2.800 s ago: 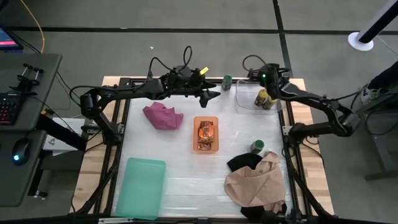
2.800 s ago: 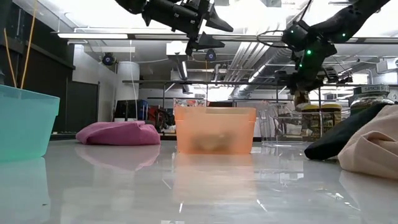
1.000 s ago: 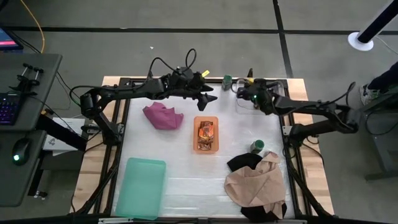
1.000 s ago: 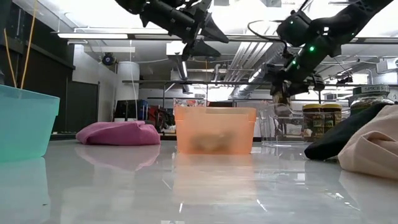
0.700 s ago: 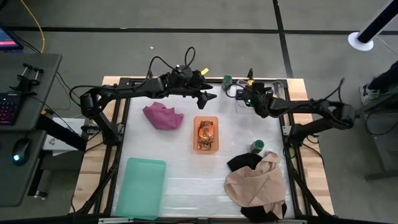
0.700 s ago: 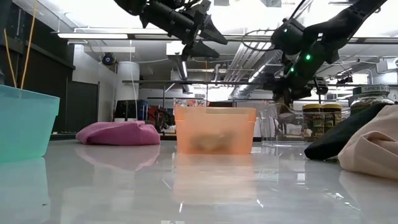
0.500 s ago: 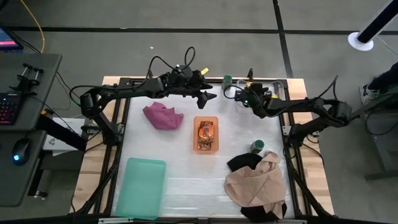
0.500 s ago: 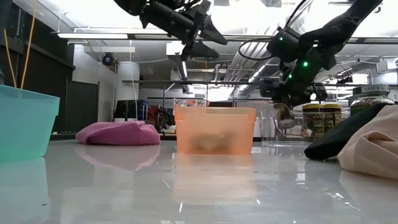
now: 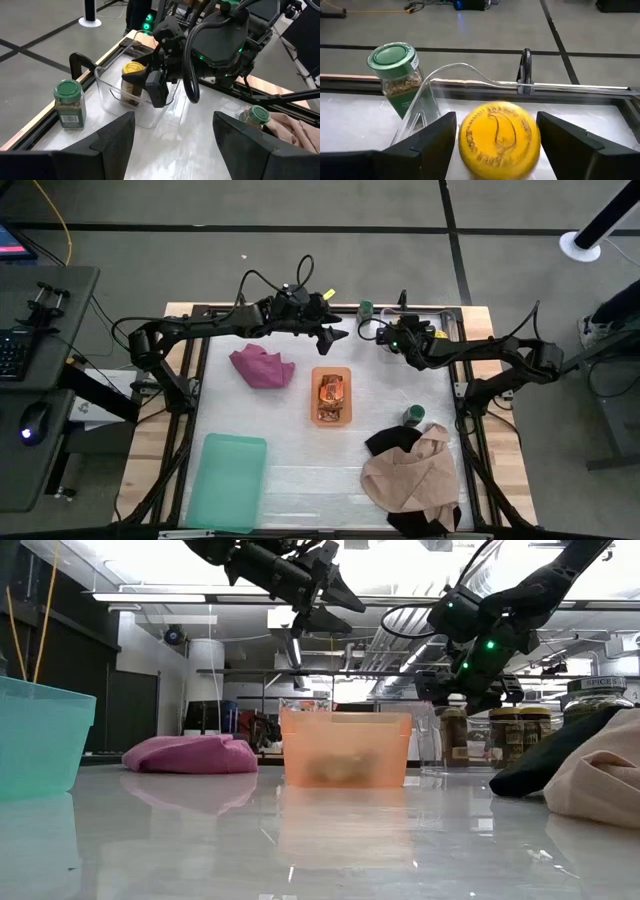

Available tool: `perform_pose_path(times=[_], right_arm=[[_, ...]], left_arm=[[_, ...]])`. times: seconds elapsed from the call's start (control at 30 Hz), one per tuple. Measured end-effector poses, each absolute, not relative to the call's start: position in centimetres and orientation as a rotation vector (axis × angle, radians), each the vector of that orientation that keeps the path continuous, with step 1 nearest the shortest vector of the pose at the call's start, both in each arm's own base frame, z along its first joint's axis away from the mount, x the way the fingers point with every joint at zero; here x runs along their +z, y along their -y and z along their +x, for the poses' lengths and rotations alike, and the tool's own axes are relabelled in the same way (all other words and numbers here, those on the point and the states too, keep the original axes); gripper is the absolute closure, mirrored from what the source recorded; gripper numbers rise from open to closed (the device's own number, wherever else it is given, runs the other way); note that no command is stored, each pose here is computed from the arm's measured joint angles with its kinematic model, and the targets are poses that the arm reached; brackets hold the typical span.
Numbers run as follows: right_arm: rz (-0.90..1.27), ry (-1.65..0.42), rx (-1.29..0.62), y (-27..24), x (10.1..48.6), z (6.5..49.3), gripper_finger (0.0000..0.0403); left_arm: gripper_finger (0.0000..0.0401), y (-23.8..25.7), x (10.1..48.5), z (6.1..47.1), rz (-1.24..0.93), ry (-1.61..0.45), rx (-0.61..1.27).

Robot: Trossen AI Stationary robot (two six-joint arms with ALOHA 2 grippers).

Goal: Sort spices by type
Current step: Put the yellow seasoning bottle into the transparent bin

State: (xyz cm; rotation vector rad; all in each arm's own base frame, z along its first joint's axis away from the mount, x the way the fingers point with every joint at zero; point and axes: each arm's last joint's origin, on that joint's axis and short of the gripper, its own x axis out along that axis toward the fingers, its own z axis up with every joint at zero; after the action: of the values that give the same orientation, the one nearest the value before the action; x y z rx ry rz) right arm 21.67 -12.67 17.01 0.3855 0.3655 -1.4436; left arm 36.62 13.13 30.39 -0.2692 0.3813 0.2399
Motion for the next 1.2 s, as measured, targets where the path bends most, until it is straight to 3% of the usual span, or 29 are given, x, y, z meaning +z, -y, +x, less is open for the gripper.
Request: perform_pose_path(times=[0.27,0.63,0.77,0.93,1.2], right_arm=[[0.398,-0.395,-1.369,12.7,17.6,22.0,0.0129],[0.247,-0.344,-1.317,14.5,24.9,22.7,0.0135],[0.361,-0.406,-1.274,16.9,26.1,21.9,0.0194],[0.449,-0.598,-1.15,19.3,26.6,20.9,0.0372],[0.537,-0.791,-1.002,21.1,26.5,22.6,0.0399]], left_arm=[[0.0146,-13.1,30.4,36.6,-0.27,-0.383,0.24],[0.0146,-13.1,30.3,36.6,-0.271,-0.386,0.24],[0.0146,-13.1,30.3,36.6,-0.274,-0.394,0.241],[0.0146,-13.1,30.2,36.5,-0.306,-0.4,0.248],[0.0146,-13.1,30.1,36.5,-0.337,-0.41,0.255]])
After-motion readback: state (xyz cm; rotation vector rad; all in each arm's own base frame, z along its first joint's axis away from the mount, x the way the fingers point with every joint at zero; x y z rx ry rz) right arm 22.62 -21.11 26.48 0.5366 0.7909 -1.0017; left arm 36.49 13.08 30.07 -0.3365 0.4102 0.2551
